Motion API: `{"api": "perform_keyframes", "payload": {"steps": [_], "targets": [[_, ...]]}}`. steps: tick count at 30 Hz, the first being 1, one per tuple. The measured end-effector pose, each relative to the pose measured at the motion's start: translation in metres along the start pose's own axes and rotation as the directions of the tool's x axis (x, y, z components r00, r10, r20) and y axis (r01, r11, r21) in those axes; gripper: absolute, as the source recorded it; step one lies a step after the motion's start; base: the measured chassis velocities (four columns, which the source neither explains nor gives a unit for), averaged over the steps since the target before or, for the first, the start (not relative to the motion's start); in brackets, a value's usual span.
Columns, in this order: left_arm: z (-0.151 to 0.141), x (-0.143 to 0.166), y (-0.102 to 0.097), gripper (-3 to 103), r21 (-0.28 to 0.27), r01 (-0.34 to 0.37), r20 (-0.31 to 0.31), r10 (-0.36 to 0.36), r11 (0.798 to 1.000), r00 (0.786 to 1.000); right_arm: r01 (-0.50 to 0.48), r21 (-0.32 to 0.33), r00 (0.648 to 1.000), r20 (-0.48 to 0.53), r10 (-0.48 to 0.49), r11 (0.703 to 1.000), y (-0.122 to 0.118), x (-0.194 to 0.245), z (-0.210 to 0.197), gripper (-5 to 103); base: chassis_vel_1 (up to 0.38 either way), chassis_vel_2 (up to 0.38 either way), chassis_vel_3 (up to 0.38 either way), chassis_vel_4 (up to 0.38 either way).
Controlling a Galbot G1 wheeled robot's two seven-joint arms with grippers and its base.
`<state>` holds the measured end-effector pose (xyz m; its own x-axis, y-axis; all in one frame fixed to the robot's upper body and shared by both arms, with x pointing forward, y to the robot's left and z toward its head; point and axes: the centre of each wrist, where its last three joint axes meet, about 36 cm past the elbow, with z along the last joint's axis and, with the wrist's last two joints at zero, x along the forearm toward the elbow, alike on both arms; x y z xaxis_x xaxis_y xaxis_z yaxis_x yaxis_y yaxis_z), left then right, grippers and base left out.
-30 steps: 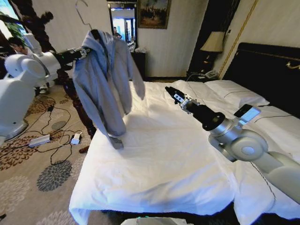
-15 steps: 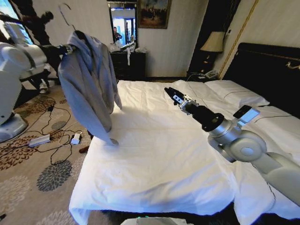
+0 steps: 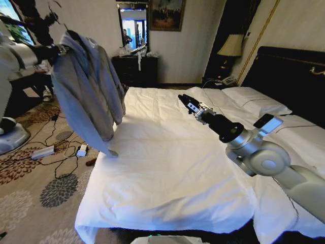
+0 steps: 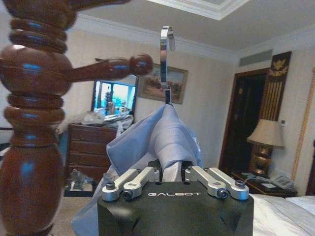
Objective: Pick up the clothes from the bed and hang them on the clothes hanger.
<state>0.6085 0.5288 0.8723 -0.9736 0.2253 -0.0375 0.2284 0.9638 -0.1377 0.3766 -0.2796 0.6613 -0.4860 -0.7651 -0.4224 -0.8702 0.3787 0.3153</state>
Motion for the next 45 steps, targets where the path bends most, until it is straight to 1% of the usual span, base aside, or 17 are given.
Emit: {"api": "perform_keyframes", "payload": {"steps": [4, 11, 14, 17, 20, 22, 24, 27, 31, 38, 45], "targets": [[-0.002, 0.003, 0.007, 16, 0.014, 0.046, 0.001, -0.046, 0.999, 0.999, -0.002, 0.005, 1.0, -0.002, 0.002, 1.0, 0.0, 0.001, 0.0, 100, 0.0, 0.0, 0.0, 0.0], [-0.004, 0.006, 0.015, 16, 0.026, 0.086, -0.009, -0.085, 0.996, 0.996, -0.003, 0.013, 1.0, -0.006, 0.003, 1.0, 0.0, 0.001, -0.001, 100, 0.0, 0.0, 0.0, 0.0], [-0.005, 0.008, 0.022, 16, 0.03, 0.102, -0.016, -0.102, 0.994, 0.995, -0.006, 0.019, 1.0, -0.015, 0.006, 1.0, -0.001, 0.001, -0.002, 100, 0.0, 0.0, 0.0, 0.0], [-0.007, 0.006, 0.025, 16, 0.031, 0.096, -0.019, -0.095, 0.995, 0.995, -0.005, 0.02, 1.0, -0.016, 0.005, 1.0, -0.002, 0.001, -0.002, 100, 0.0, 0.0, 0.0, 0.0], [-0.011, -0.001, 0.032, 16, 0.021, 0.073, -0.036, -0.072, 0.997, 0.997, -0.005, 0.019, 1.0, -0.018, 0.005, 1.0, -0.002, 0.001, -0.002, 100, 0.0, 0.0, 0.0, 0.0], [-0.012, -0.002, 0.032, 16, 0.02, 0.07, -0.039, -0.069, 0.997, 0.997, -0.005, 0.018, 1.0, -0.018, 0.006, 1.0, -0.002, 0.001, -0.001, 100, 0.0, 0.0, 0.0, 0.0], [-0.013, -0.005, 0.037, 16, 0.022, 0.058, -0.05, -0.056, 0.998, 0.997, -0.005, 0.019, 1.0, -0.019, 0.005, 1.0, -0.002, 0.002, 0.0, 100, 0.0, 0.0, 0.0, 0.0], [-0.011, -0.005, 0.043, 16, 0.024, 0.063, -0.058, -0.062, 0.998, 0.996, -0.005, 0.019, 1.0, -0.019, 0.005, 1.0, -0.002, 0.002, 0.0, 100, 0.0, 0.0, 0.0, 0.0], [-0.003, 0.0, 0.057, 16, 0.034, 0.09, -0.071, -0.088, 0.995, 0.994, -0.01, 0.018, 1.0, -0.02, 0.01, 1.0, -0.005, 0.003, 0.001, 100, 0.0, 0.0, 0.0, 0.0], [0.003, 0.003, 0.065, 16, 0.037, 0.091, -0.078, -0.088, 0.995, 0.993, -0.012, 0.015, 1.0, -0.019, 0.013, 1.0, -0.006, 0.003, 0.003, 100, 0.0, 0.0, 0.0, 0.0], [0.008, -0.001, 0.069, 16, 0.033, 0.088, -0.095, -0.084, 0.996, 0.992, -0.015, 0.01, 1.0, -0.019, 0.016, 1.0, -0.007, 0.004, 0.006, 100, 0.0, 0.0, 0.0, 0.0]]}}
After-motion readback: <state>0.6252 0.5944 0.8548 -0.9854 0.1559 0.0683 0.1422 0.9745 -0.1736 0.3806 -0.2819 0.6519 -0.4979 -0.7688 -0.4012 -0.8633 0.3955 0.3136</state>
